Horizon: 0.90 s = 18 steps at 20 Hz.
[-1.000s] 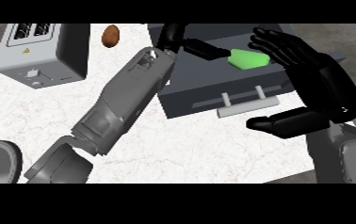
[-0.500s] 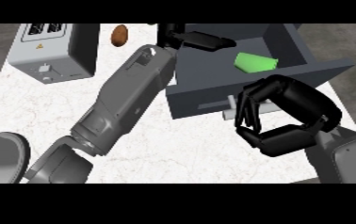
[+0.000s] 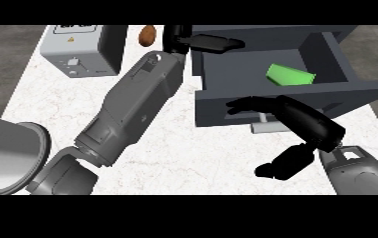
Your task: Pick up the cup, place it into the drawer and close the drawer
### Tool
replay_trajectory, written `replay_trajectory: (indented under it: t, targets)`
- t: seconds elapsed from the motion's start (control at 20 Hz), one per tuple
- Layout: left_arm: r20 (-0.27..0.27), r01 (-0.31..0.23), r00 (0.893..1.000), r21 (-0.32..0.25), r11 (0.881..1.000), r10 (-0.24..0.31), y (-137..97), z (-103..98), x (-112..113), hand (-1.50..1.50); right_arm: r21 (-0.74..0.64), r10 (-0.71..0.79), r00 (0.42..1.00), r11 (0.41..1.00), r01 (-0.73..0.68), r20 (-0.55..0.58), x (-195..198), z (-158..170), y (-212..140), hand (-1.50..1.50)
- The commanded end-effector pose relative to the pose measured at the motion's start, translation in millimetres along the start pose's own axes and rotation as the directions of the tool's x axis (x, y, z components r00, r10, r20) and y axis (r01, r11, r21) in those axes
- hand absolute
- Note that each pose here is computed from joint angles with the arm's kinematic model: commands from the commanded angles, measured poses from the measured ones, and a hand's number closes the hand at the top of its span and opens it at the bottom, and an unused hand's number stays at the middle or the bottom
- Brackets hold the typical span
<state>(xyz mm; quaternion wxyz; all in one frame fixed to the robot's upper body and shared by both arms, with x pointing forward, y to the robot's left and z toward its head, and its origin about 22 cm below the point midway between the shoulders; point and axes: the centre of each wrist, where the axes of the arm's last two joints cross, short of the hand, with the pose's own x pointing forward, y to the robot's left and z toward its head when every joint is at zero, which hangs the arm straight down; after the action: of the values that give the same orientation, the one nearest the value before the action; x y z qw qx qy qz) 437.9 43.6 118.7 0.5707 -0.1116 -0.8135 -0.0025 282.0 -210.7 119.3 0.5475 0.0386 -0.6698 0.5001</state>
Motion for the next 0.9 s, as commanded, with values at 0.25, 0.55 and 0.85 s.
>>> replay_trajectory:
  t: [0.25, 0.55, 0.85]
  targets:
    - [0.031, -0.081, 0.996, 0.011, 0.997, 0.081, 14.6, 19.1, -18.6, -1.50, 0.100, 0.125, 0.969, 0.989, -0.106, -0.213, -80.3, -38.7, 42.7, -1.50]
    - [0.036, -0.105, 0.994, 0.035, 0.994, 0.104, 57.2, 29.9, -26.2, -1.50, 0.096, 0.150, 0.945, 0.987, -0.128, -0.291, -129.2, -62.4, 43.2, 1.50]
    - [0.014, -0.112, 0.994, 0.005, 0.994, 0.112, 78.1, 43.7, -26.3, -1.50, -0.080, 0.093, 0.965, 0.990, -0.116, -0.245, -147.1, -60.5, -11.8, 1.50]
